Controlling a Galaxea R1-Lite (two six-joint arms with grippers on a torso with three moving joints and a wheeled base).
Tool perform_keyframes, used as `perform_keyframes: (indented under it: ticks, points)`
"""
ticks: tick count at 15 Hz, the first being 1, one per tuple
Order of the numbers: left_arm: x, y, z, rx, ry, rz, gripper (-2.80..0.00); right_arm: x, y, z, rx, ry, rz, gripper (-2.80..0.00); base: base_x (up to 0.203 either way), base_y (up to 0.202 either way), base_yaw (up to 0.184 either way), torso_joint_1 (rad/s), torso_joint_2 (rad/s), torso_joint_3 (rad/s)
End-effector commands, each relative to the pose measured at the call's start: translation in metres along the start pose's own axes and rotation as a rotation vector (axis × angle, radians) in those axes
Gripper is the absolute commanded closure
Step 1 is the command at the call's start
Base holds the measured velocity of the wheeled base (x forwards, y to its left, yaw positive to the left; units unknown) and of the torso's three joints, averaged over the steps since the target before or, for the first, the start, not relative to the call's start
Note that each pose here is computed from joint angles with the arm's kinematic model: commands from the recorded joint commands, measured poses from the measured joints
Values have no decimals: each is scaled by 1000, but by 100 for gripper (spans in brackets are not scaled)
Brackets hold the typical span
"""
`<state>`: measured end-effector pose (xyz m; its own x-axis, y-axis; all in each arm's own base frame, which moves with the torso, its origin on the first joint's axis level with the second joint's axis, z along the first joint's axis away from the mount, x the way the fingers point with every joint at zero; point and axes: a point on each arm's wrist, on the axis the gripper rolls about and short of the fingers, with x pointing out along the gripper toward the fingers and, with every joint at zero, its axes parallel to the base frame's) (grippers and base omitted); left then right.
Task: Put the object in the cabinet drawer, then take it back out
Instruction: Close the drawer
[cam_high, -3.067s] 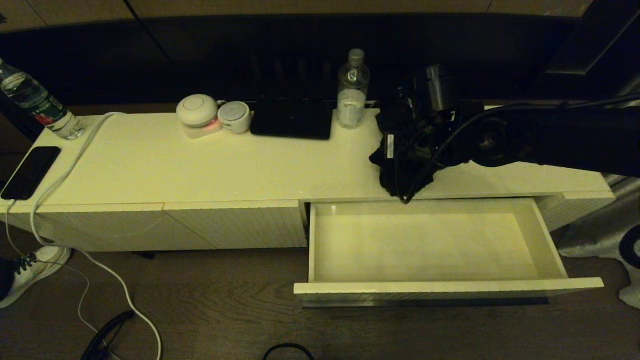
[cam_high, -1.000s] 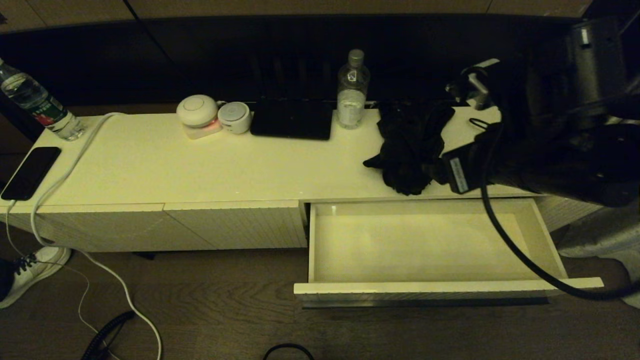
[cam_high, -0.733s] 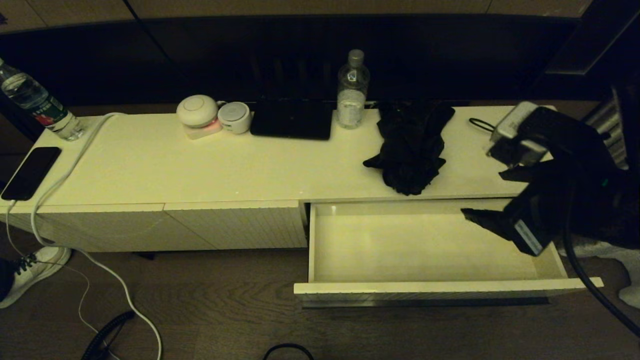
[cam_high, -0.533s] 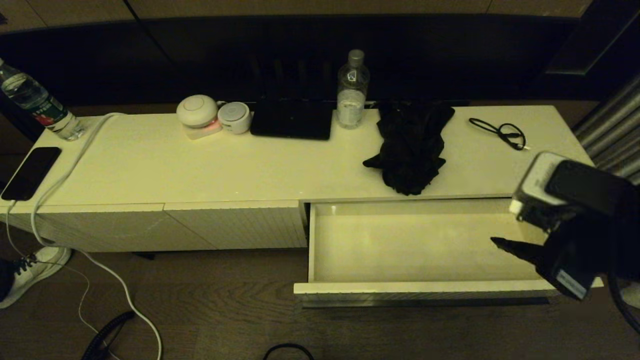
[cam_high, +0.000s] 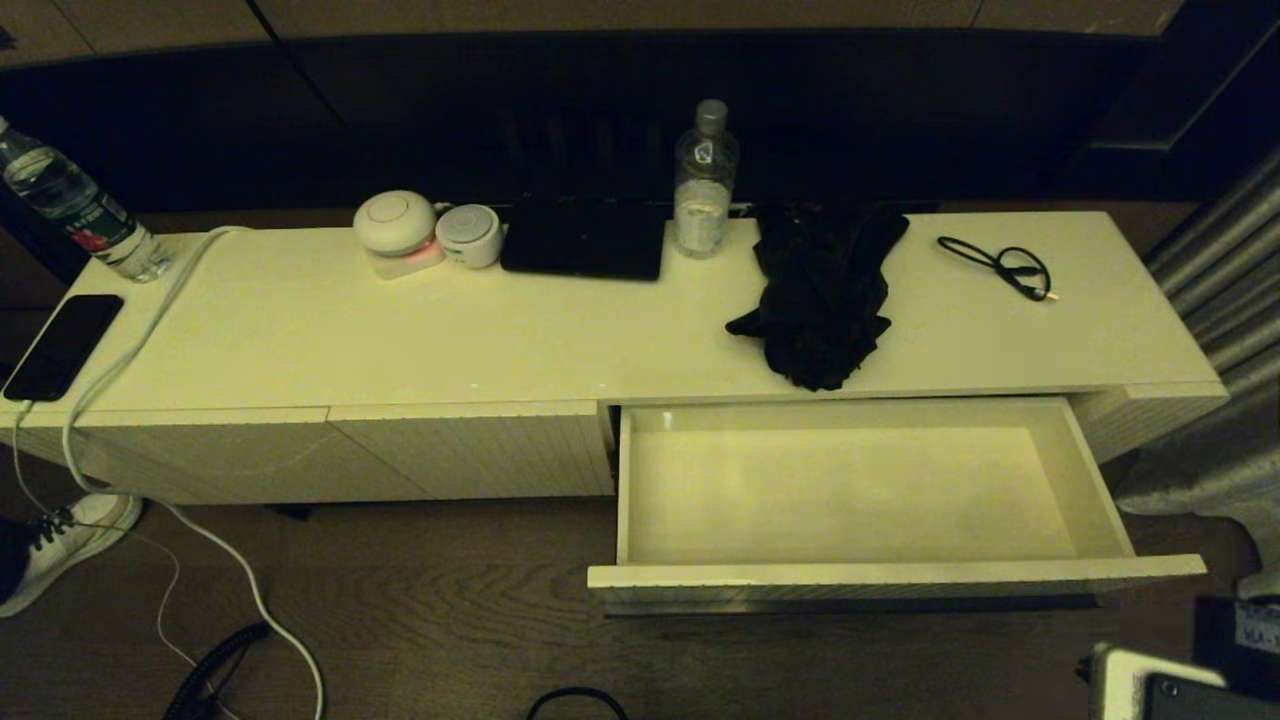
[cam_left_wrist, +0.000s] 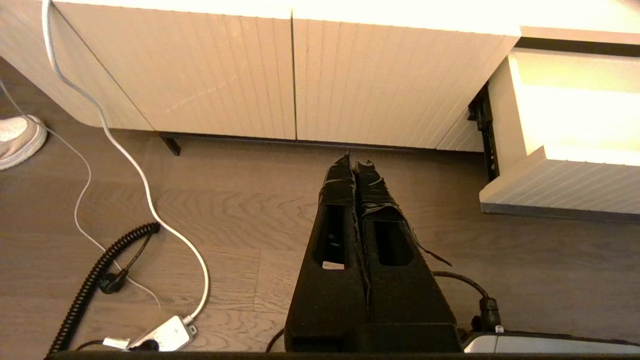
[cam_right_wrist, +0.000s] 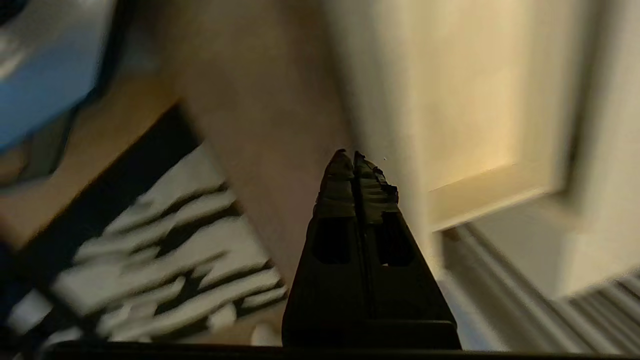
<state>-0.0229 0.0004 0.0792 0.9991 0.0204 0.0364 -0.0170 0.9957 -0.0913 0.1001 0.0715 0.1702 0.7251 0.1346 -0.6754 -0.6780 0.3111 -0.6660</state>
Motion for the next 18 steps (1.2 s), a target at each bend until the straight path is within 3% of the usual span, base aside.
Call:
perform_keyframes:
  ticks: [1,7,12,18]
  points:
    - [0,0,0,-1,-2,1,0,13,20,-13,-41,71,71,0,0,0,0,0,0,0]
    - [0,0,0,-1,-2,1,0,69,34,-2,2,45,16,0,0,0,0,0,0,0]
    - [0,0,0,-1,-2,1,0,110,42,5,58,-5,-103,0,0,0,0,0,0,0]
    - [0,0,0,-1,-2,1,0,124,40,8,123,35,-289,0,0,0,0,0,0,0]
